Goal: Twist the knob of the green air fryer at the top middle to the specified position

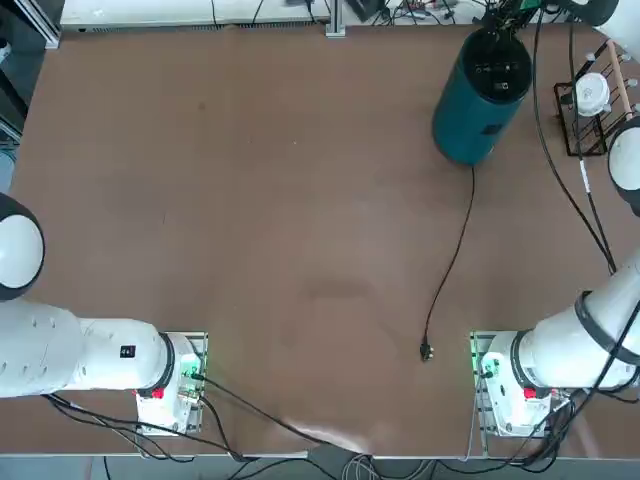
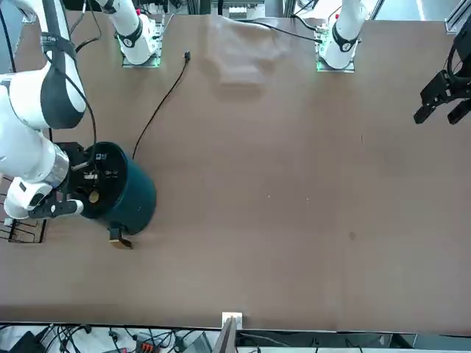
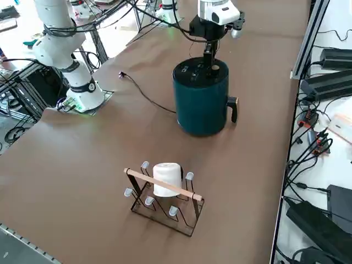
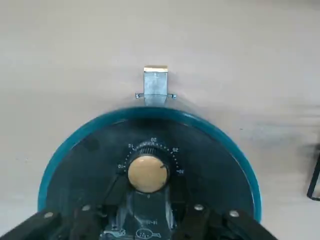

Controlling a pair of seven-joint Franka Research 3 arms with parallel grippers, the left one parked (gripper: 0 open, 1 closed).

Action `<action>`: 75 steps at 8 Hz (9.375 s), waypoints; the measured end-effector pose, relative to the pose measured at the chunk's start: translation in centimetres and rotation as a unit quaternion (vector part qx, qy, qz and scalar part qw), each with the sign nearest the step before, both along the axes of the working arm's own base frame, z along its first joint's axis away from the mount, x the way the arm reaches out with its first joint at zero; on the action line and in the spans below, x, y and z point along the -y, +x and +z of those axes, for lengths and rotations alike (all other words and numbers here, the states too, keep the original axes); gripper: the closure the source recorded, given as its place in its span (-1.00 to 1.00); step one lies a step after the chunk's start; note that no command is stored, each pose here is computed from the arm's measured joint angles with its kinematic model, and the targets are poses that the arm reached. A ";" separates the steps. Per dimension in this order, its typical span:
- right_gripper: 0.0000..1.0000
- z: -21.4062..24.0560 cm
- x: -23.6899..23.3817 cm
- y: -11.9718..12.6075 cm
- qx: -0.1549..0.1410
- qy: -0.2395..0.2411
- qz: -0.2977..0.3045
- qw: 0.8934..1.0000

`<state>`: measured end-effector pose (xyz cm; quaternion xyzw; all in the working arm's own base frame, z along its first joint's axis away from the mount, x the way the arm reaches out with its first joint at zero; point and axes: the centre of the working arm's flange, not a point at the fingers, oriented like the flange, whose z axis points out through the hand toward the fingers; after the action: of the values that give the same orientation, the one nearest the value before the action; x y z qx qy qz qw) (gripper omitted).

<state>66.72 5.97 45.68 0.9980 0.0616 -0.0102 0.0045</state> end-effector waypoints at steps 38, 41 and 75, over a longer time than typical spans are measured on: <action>0.10 -0.3 -0.8 0.8 0.021 -0.007 0.327 0.945; 0.10 -0.3 -1.0 0.8 0.020 -0.011 0.381 0.924; -1.00 15.4 7.8 -7.0 0.049 0.002 -0.135 0.990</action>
<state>59.71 -1.84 61.11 0.9965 -0.0743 0.0385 0.0045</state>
